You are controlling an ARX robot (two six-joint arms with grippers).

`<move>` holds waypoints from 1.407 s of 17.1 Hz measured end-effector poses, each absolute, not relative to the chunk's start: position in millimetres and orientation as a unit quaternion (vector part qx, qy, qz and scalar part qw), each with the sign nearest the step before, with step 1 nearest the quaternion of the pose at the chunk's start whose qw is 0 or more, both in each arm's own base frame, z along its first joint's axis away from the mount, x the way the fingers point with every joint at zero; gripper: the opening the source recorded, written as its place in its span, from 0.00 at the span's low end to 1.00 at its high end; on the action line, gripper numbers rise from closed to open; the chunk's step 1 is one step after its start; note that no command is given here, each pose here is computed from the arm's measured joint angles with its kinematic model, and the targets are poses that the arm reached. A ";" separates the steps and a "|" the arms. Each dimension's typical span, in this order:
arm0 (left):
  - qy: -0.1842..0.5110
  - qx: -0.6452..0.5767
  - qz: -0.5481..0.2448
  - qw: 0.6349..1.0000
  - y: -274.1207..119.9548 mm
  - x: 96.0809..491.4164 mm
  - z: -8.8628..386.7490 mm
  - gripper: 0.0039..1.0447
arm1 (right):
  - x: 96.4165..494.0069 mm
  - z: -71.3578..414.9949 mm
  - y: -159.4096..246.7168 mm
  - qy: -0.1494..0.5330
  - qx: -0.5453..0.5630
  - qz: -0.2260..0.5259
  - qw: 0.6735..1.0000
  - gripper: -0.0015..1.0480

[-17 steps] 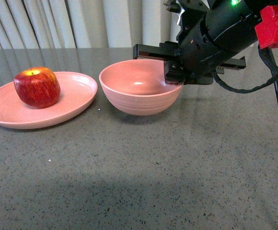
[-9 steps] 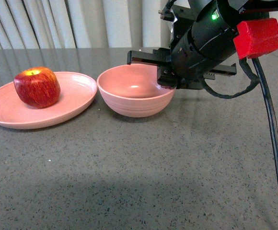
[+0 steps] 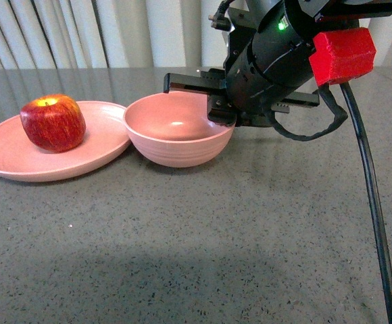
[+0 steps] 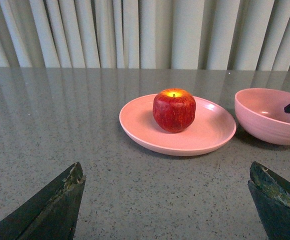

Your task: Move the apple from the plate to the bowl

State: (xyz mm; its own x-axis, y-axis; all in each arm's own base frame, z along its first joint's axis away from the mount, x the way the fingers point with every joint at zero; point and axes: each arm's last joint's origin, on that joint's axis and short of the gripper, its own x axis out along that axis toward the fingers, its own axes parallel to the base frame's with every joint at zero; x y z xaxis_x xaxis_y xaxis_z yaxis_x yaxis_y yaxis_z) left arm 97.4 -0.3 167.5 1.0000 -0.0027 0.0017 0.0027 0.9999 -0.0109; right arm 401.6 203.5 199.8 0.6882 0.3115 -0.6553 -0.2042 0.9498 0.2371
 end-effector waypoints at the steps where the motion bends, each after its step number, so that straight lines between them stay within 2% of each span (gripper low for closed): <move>1: -0.001 -0.005 -0.001 1.000 -0.3 97.4 167.5 0.94 | 402.0 198.4 203.6 0.370 0.072 0.139 0.916 0.04; 7: -0.001 -0.005 -0.001 1.000 -0.3 97.4 167.5 0.94 | 403.0 195.5 203.9 0.376 0.070 0.133 0.914 0.04; 8: -0.001 -0.005 -0.001 1.000 -0.3 97.4 167.5 0.94 | 403.0 195.8 203.9 0.377 0.072 0.133 0.914 0.08; 14: -0.001 -0.005 -0.001 1.000 -0.3 97.4 167.5 0.94 | 402.2 201.7 203.7 0.372 0.077 0.136 0.915 0.69; 17: -0.001 -0.005 -0.001 1.000 -0.3 97.4 167.5 0.94 | 391.2 237.1 193.7 0.322 0.103 0.152 0.929 0.95; 18: -0.001 -0.005 -0.001 1.000 -0.3 97.4 167.5 0.94 | 384.4 252.3 186.6 0.299 0.112 0.155 0.935 0.93; 21: -0.001 -0.005 -0.001 1.000 -0.3 97.4 167.5 0.94 | 350.4 283.5 147.3 0.215 0.148 0.158 0.952 0.94; 24: -0.001 -0.005 -0.001 1.000 -0.3 97.4 167.5 0.94 | 286.1 304.6 78.7 0.066 0.168 0.105 0.978 0.94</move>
State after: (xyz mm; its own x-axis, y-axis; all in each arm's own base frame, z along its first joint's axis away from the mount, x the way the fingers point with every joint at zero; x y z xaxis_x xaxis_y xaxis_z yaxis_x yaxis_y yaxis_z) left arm 97.4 -0.3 167.5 1.0000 -0.0027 0.0017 0.0027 0.9999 -0.0109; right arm 286.1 78.7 304.6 0.9692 0.2276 -0.0938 -0.1833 0.9217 0.3420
